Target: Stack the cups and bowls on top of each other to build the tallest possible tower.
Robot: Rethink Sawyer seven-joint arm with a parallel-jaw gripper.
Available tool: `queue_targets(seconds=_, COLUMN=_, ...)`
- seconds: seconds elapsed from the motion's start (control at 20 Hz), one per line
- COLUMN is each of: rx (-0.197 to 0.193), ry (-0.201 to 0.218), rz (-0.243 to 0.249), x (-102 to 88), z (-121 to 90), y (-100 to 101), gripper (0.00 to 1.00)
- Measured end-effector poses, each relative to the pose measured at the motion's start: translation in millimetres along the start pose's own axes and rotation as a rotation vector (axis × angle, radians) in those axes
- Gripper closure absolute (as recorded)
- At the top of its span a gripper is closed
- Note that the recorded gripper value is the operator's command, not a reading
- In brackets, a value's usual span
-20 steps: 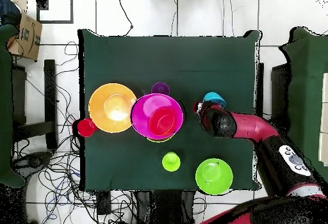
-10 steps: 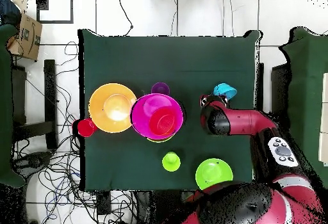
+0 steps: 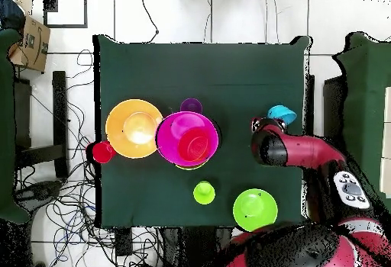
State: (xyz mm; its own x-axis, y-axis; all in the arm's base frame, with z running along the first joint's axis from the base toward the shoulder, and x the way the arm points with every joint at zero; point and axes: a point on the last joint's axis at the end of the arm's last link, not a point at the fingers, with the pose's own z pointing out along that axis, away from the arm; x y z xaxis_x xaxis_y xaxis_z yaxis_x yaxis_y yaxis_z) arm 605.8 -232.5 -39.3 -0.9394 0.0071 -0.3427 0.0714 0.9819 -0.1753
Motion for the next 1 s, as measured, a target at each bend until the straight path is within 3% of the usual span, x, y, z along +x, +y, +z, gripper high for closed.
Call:
queue_targets(seconds=0.25, rx=-0.002, ry=0.055, rz=0.082, x=-0.4, z=-35.1, y=-27.8, gripper=1.0)
queue_targets(seconds=0.35, rx=-0.016, ry=0.095, rz=0.146, x=-3.1, z=-65.9, y=-39.2, gripper=1.0)
queue_targets(seconds=0.5, rx=-0.029, ry=0.126, rz=0.189, x=-6.4, z=-90.8, y=-42.8, gripper=1.0)
queue_targets(seconds=0.7, rx=-0.063, ry=0.178, rz=0.25, x=-20.7, z=-144.4, y=-32.5, gripper=1.0)
queue_targets(seconds=1.0, rx=-0.089, ry=0.198, rz=0.268, x=-38.6, z=-191.5, y=-7.6, gripper=1.0)
